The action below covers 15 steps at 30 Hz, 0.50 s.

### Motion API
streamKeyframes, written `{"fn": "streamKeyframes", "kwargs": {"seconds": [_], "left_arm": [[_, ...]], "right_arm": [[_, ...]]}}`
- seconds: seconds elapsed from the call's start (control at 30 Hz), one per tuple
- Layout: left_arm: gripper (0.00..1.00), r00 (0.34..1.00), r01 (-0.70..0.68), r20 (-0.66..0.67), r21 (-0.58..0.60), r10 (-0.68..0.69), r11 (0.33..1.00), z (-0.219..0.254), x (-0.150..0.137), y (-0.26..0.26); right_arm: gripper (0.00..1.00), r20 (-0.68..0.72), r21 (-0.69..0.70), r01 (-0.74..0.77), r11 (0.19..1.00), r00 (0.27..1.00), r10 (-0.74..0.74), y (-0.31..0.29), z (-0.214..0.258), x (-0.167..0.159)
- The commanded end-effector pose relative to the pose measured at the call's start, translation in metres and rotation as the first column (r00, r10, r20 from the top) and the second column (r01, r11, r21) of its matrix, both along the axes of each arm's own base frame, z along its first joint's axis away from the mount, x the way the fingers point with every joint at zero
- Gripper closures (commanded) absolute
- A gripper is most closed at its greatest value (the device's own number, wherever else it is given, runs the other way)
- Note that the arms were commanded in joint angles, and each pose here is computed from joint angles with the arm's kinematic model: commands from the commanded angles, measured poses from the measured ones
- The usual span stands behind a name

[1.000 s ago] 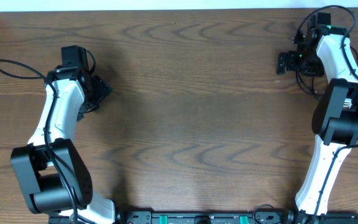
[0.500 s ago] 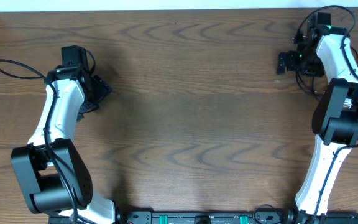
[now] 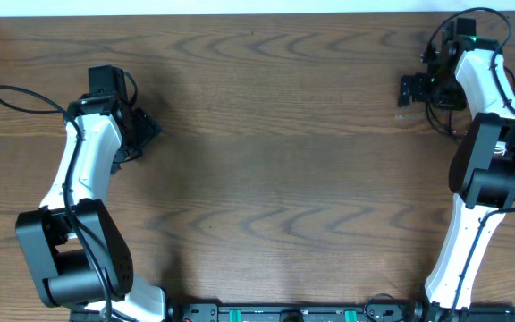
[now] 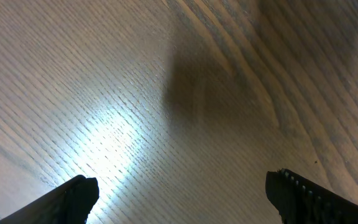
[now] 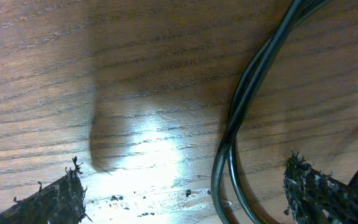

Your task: Untangle cables

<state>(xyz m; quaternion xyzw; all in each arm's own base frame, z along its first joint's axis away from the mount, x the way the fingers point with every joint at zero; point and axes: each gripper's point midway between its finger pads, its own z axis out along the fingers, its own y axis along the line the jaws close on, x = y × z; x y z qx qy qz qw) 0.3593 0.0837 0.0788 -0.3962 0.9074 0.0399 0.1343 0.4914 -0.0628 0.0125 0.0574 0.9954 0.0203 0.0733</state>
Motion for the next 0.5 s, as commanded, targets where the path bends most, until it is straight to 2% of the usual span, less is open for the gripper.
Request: {"fn": "streamKeyframes", "kwargs": {"seconds": [0.0,0.47], "left_arm": [[0.07,1.000,-0.005,-0.017,0.004,0.005,1.000,-0.0042,-0.0031,0.0017],[0.07,1.000,-0.006,-0.017,0.004,0.006,1.000,-0.0042,-0.0031,0.0017]], "right_arm": [[0.01,0.054,-0.003,-0.008,1.000,0.999,0.008,0.0014,0.0225,0.0080],[0.01,0.064,-0.005,-0.003,1.000,0.998,0.004,-0.0012,0.0278,0.0083]]}}
